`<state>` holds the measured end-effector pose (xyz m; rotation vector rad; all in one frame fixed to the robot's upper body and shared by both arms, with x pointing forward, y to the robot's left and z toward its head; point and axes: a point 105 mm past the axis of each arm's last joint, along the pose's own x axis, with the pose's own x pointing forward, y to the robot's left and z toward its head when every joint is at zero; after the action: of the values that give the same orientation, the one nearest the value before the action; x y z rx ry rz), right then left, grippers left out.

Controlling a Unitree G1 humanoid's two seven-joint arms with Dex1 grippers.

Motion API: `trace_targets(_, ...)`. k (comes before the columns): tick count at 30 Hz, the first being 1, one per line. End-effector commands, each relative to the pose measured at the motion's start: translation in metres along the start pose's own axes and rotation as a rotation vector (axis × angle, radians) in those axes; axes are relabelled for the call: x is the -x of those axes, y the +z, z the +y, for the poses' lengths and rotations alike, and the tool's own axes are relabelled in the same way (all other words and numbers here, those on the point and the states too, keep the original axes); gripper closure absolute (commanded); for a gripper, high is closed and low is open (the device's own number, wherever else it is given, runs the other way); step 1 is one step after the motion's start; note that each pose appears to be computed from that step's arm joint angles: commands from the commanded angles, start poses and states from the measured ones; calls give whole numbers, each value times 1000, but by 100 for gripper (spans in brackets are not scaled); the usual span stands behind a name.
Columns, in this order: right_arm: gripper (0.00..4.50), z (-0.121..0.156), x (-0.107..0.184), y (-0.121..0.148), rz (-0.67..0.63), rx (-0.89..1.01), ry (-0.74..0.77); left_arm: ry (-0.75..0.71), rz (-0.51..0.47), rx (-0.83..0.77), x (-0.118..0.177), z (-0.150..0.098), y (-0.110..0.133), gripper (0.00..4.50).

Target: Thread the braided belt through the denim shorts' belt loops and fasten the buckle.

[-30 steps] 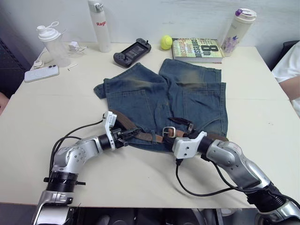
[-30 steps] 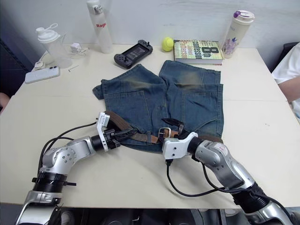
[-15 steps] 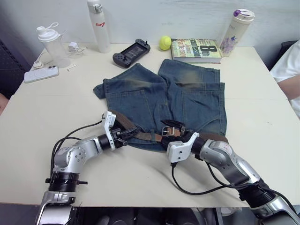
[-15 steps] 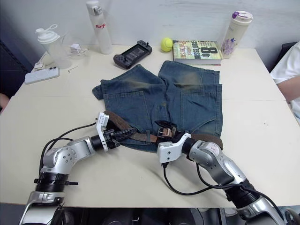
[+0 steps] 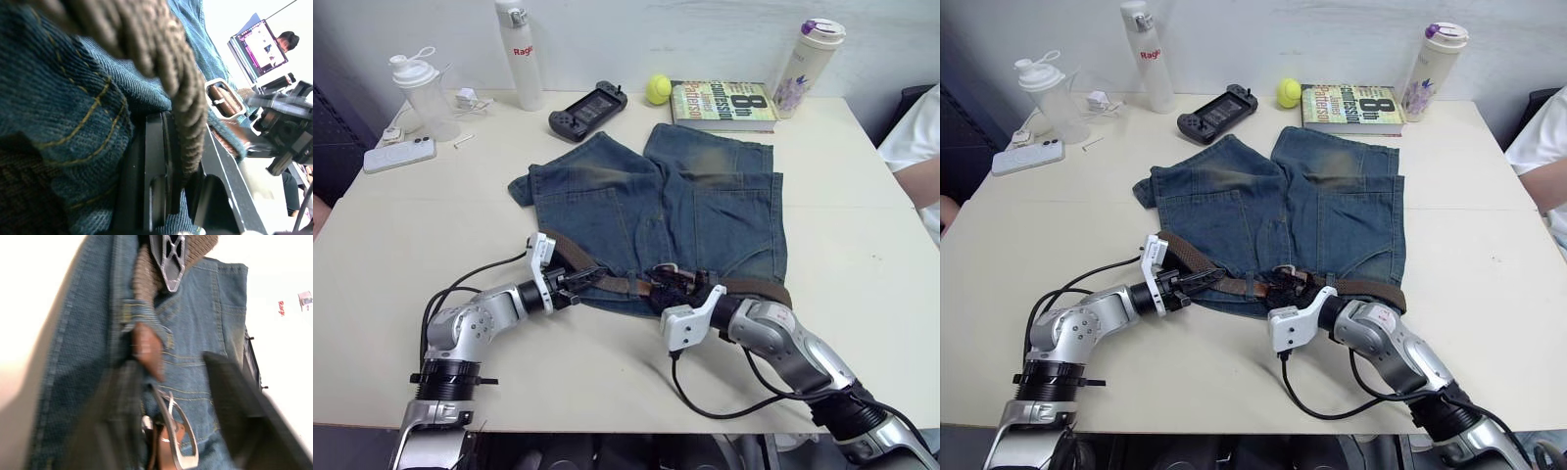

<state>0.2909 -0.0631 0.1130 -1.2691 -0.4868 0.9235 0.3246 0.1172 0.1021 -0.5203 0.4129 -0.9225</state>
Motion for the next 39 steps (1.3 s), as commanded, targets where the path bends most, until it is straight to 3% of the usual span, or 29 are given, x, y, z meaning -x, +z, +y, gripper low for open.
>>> trace_targets(1,449,-1,-1,14,-53,31,-1,-19,27,-9,-3,-5,-3,450)
trace_targets(9,449,-2,-2,11,-36,15,-2,-21,29,-40,-2,-8,-1,450)
trace_targets(13,450,-3,-1,8,-27,17,-3,-39,13,-83,4,-16,6,281)
trace_targets(17,450,-4,1,3,-8,14,-7,-47,-43,-94,32,-28,20,112)
trace_targets(19,450,-5,2,2,-5,14,-10,-60,-49,-108,41,-35,22,112)
trace_targets(22,450,-5,3,2,-3,12,-10,-74,23,-176,59,-47,3,112)
trace_targets(24,450,-6,3,2,-3,13,-13,-27,36,-202,66,-43,-5,112)
trace_targets(27,450,-6,3,3,-4,13,-15,-3,1,-232,67,-41,-8,191)
trace_targets(32,450,-5,4,3,-5,8,-14,12,-37,-305,62,-40,-8,439)
trace_targets(36,450,-7,5,4,-4,3,-19,55,-24,-349,57,-32,-11,446)
trace_targets(39,450,-8,6,4,-3,0,-21,128,70,-422,56,-18,-24,446)
